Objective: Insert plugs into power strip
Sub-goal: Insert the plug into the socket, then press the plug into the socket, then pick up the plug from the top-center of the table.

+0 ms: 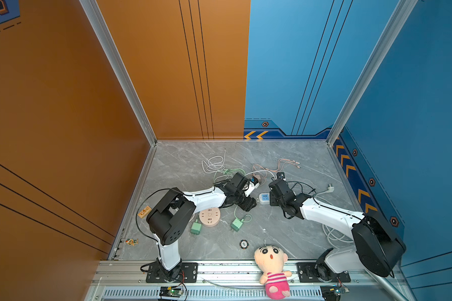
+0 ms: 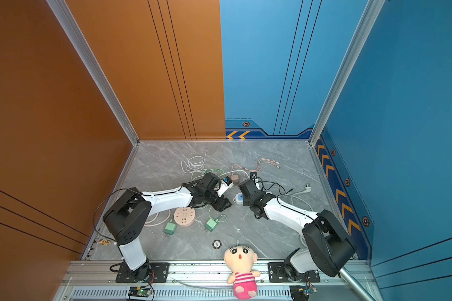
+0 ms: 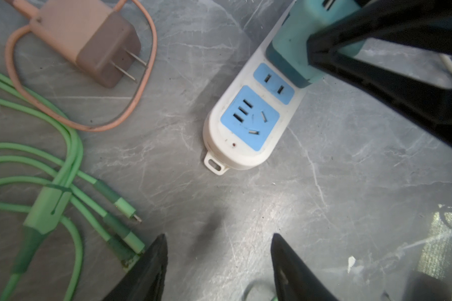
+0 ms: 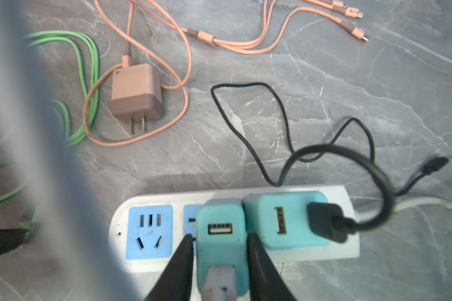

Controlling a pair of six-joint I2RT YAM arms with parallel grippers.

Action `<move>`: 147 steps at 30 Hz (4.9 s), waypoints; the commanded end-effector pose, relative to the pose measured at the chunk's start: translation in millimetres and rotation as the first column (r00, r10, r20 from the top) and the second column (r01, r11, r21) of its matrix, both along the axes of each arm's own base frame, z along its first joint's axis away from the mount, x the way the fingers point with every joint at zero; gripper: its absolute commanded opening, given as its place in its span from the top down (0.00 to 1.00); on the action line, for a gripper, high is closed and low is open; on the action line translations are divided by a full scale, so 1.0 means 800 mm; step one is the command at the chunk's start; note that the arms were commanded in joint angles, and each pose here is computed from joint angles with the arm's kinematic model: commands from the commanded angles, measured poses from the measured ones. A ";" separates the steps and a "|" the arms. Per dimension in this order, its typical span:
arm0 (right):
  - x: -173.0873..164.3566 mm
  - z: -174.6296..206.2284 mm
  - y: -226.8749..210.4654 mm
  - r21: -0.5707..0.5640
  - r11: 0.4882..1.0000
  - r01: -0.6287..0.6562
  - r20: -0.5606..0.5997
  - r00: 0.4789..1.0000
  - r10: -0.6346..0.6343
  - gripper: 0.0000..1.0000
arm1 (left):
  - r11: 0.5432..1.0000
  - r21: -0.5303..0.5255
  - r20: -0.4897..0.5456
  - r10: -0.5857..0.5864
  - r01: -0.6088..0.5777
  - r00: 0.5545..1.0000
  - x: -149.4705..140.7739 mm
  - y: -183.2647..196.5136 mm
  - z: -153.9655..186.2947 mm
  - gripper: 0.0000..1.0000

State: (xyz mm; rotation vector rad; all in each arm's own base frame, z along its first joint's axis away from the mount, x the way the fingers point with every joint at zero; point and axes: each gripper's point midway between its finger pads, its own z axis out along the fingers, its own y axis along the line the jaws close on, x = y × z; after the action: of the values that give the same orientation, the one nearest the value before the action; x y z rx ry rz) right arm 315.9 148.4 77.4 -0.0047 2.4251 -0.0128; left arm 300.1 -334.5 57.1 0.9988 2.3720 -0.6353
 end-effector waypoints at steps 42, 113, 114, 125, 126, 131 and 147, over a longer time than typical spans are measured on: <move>0.011 0.057 -0.082 0.061 0.996 0.069 0.027 0.997 -0.071 0.82 | 0.996 -0.066 0.041 -0.053 0.056 0.998 -0.008 -0.044 0.075 0.61; 0.020 0.063 -0.108 0.108 0.985 0.132 0.044 0.990 -0.137 0.83 | 0.988 -0.136 0.094 0.087 -0.074 0.992 0.041 -0.138 0.067 0.89; 0.021 0.067 -0.109 0.108 0.986 0.130 0.051 0.989 -0.136 0.82 | 0.990 -0.122 0.111 0.090 -0.076 0.990 0.041 -0.131 0.075 0.89; 0.036 0.132 -0.134 0.113 0.982 0.152 0.140 0.976 -0.167 0.60 | 0.989 0.113 0.095 0.089 -0.099 0.992 0.008 -0.034 0.121 0.68; 0.037 0.136 -0.134 0.120 0.982 0.148 0.145 0.976 -0.165 0.58 | 0.987 0.107 0.102 0.108 -0.118 0.989 0.009 -0.027 0.127 0.68; 0.057 0.155 -0.131 0.138 0.983 0.119 0.160 0.977 -0.141 0.56 | 0.980 0.038 0.140 0.189 -0.196 0.972 0.030 -0.017 0.150 0.67; 0.113 0.165 -0.091 0.225 0.974 -0.011 0.141 0.990 -0.021 0.45 | 0.828 0.042 -0.030 0.560 -0.559 0.828 0.196 -0.005 0.067 0.52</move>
State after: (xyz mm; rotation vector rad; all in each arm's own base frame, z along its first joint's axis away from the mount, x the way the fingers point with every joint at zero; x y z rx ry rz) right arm 400.6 68.4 204.5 0.1444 2.2754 0.2108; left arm 467.8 -317.8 124.8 0.2362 2.4818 -0.3510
